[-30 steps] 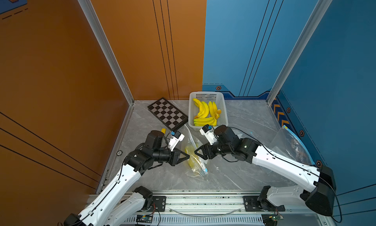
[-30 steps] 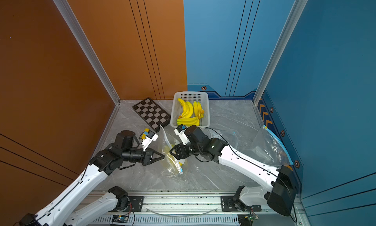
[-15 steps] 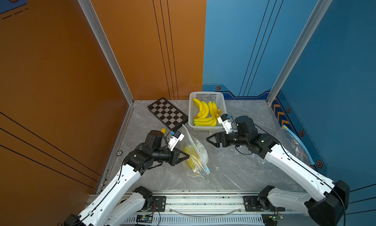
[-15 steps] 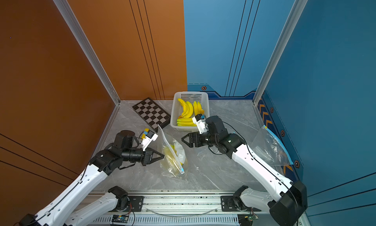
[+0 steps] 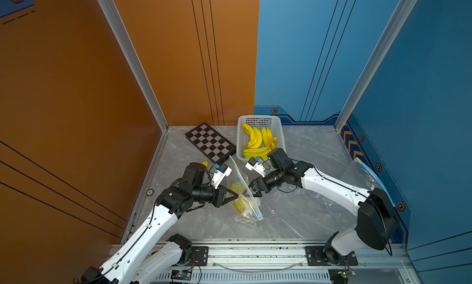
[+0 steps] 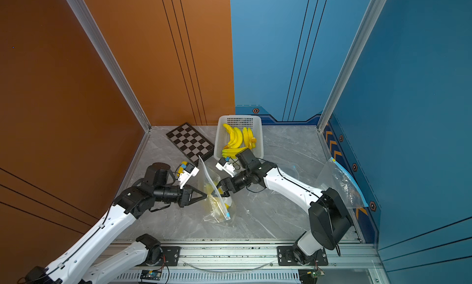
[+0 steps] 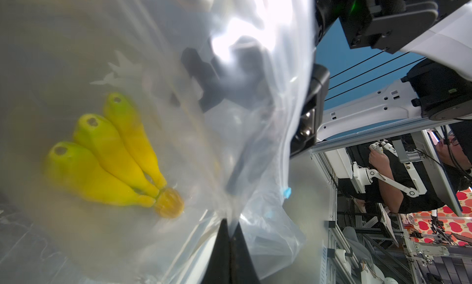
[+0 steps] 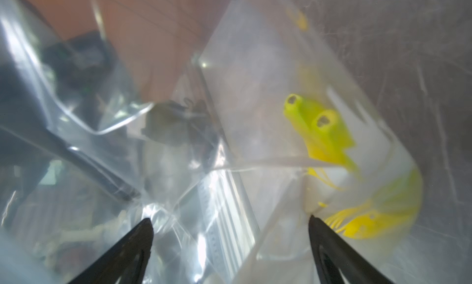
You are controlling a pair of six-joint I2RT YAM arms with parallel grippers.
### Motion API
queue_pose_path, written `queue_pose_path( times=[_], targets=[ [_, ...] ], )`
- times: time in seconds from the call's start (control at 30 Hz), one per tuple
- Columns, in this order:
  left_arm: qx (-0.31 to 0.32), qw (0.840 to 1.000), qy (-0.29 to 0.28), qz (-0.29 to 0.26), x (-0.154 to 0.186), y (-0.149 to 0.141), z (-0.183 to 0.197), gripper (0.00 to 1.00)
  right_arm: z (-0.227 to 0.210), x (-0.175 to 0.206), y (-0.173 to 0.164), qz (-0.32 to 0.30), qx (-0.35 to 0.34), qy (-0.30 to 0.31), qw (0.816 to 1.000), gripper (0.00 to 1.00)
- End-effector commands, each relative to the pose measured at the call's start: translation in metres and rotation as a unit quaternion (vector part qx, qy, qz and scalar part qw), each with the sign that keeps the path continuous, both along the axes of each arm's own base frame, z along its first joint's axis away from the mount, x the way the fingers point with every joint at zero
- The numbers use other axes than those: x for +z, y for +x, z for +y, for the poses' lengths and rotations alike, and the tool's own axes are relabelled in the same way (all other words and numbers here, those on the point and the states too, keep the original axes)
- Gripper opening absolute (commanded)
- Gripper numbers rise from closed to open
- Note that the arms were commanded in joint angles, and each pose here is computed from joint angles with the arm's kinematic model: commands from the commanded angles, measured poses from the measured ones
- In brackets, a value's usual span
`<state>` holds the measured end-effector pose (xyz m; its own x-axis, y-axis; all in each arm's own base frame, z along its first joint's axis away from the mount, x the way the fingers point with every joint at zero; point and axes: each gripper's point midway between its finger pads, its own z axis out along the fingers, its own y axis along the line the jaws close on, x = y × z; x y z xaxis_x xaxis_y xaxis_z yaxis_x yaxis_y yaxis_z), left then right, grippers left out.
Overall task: Open the zip-top bag and take out the banana
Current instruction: Open the zipper of the food storage bag at the center of the board.
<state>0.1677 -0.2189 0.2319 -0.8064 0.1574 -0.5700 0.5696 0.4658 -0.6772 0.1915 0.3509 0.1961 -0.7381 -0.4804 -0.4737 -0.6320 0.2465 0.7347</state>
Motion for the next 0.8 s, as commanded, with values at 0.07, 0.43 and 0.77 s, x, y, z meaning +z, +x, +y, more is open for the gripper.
queue_pose_path(
  times=[0.07,0.43,0.77],
  targets=[
    [-0.007,1.0,-0.007,-0.015,0.008,0.002,0.0,0.0,0.02,0.022,-0.018,-0.04,0.08,0.06,0.994,0.84],
    [0.019,0.999,0.03,-0.017,0.005,0.009,0.013,0.0,0.0,0.023,0.005,-0.064,0.027,0.042,0.997,0.0],
    [0.068,0.992,0.109,-0.019,-0.004,0.027,0.035,0.0,-0.071,0.024,0.042,-0.113,-0.111,0.008,0.987,0.0]
  ],
)
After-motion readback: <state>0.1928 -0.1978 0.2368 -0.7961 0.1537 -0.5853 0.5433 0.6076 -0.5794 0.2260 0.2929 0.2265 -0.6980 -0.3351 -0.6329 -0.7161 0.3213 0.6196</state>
